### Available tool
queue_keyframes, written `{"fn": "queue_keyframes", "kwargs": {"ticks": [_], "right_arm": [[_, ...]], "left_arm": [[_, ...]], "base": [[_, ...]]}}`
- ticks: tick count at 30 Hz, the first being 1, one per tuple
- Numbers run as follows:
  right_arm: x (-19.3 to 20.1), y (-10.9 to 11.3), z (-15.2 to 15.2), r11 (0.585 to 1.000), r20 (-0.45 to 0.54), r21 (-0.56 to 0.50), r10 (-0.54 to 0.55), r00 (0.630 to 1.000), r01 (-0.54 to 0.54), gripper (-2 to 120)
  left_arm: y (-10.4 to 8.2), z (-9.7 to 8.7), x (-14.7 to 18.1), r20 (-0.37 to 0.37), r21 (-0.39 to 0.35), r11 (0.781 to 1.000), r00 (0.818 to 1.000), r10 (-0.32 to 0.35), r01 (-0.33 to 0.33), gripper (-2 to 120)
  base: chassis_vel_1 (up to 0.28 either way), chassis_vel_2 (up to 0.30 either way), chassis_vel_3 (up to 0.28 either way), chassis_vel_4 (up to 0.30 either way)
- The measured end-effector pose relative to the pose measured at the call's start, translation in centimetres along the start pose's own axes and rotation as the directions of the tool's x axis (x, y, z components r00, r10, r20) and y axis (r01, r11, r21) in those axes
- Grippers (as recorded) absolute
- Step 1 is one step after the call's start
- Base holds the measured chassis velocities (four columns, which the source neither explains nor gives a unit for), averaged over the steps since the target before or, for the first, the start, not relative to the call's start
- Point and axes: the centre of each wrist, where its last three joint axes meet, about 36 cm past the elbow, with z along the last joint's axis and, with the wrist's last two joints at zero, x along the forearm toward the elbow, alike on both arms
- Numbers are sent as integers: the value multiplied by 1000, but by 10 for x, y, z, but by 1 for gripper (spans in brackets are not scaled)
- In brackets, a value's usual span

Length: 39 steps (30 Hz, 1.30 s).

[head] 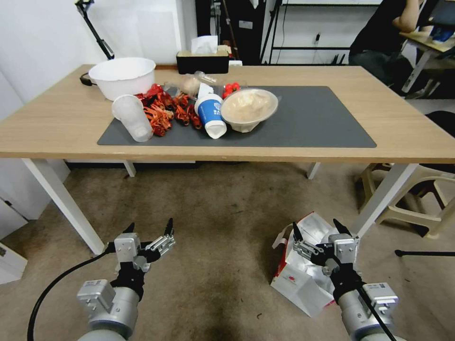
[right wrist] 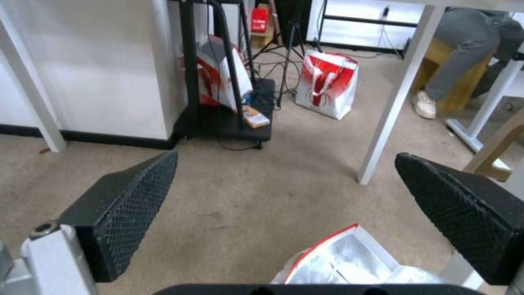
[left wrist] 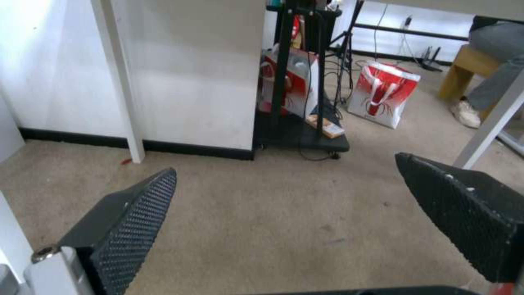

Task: Pick up the food delivery bag from the floor and place it on the table.

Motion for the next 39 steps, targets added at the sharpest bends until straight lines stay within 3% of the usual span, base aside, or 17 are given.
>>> {"fn": "queue_keyframes", "kwargs": {"ticks": [39], "right_arm": [[0, -1, 3, 1000, 3, 1, 0, 1000, 0, 100]], "left_arm": [[-2, 7, 3, 3, -6, 1000, 1000, -28, 28, 100]], "base": [[0, 0, 0, 0]]}}
